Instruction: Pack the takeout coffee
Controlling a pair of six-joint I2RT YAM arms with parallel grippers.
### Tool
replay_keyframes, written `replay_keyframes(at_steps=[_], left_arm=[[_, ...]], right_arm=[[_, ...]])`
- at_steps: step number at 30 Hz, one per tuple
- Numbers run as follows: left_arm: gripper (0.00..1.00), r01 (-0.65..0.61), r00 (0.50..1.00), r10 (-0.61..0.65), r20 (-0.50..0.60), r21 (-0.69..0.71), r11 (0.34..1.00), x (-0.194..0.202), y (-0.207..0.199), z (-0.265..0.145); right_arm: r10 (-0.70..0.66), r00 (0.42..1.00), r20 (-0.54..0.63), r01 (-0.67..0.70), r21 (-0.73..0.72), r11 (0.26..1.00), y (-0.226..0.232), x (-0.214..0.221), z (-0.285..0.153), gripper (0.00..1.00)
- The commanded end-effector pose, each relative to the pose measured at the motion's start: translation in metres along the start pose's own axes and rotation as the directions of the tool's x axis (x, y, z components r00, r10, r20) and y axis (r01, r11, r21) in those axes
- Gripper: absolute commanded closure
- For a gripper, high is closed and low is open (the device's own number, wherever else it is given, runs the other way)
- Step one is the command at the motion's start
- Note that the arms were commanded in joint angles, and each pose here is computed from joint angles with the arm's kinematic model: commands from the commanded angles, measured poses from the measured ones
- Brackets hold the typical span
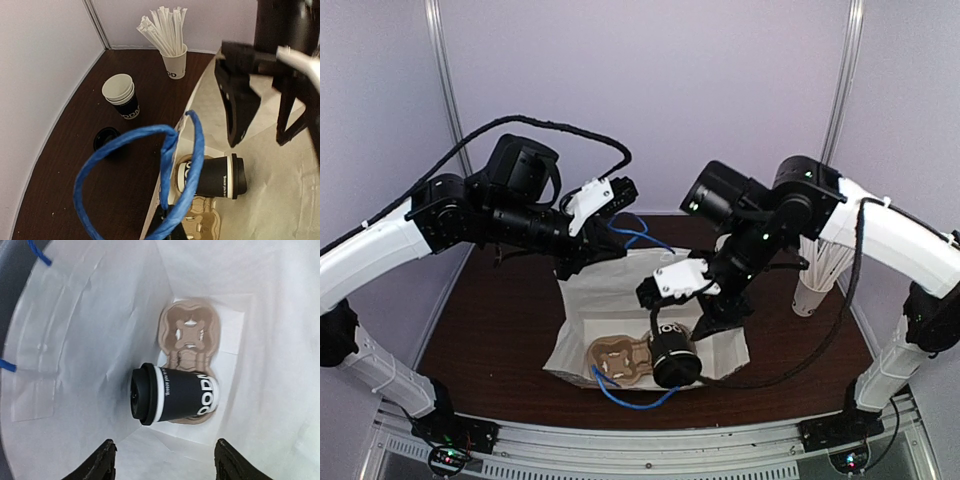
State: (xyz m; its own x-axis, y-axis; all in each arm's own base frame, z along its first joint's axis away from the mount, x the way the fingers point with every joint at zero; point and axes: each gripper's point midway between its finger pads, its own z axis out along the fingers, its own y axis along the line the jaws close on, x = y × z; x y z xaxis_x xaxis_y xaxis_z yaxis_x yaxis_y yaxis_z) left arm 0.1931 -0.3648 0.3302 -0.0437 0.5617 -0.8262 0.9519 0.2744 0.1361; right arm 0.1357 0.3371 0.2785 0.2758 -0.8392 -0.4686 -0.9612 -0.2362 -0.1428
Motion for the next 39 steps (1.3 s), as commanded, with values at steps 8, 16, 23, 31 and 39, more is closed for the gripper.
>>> replay_keyframes(at_steps=[8,16,23,31,39], left_arm=[[1.0,0.121,0.975,-0.115,0.19,-0.022,0.992,-0.032,-0.006,-0.022],[1.0,0.165,0.97,-0.157,0.185,-0.028,0.986,-0.02,-0.009,-0.007],[1.0,0.168,0.969,-0.162,0.186,-0.017,0.986,-0.018,-0.012,-0.006],[1.0,0.164,0.969,-0.159,0.187,-0.012,0.986,-0.017,-0.013,-0.008],[1.0,0.163,0.97,-0.16,0.182,-0.001,0.987,-0.014,-0.015,-0.007]], right_arm=[[-0.156,0.903,-0.401,0.259,0.217,0.941,-0.003,0.038,0.058,0.35],[-0.151,0.865,-0.478,0.315,0.285,0.905,-0.016,0.054,0.089,0.37],[-0.143,0.859,-0.492,0.319,0.296,0.901,-0.019,0.062,0.108,0.43],[-0.103,0.865,-0.491,0.284,0.311,0.907,-0.033,0.068,0.118,0.57],[-0.053,0.864,-0.5,0.249,0.333,0.909,-0.049,0.076,0.124,0.63]])
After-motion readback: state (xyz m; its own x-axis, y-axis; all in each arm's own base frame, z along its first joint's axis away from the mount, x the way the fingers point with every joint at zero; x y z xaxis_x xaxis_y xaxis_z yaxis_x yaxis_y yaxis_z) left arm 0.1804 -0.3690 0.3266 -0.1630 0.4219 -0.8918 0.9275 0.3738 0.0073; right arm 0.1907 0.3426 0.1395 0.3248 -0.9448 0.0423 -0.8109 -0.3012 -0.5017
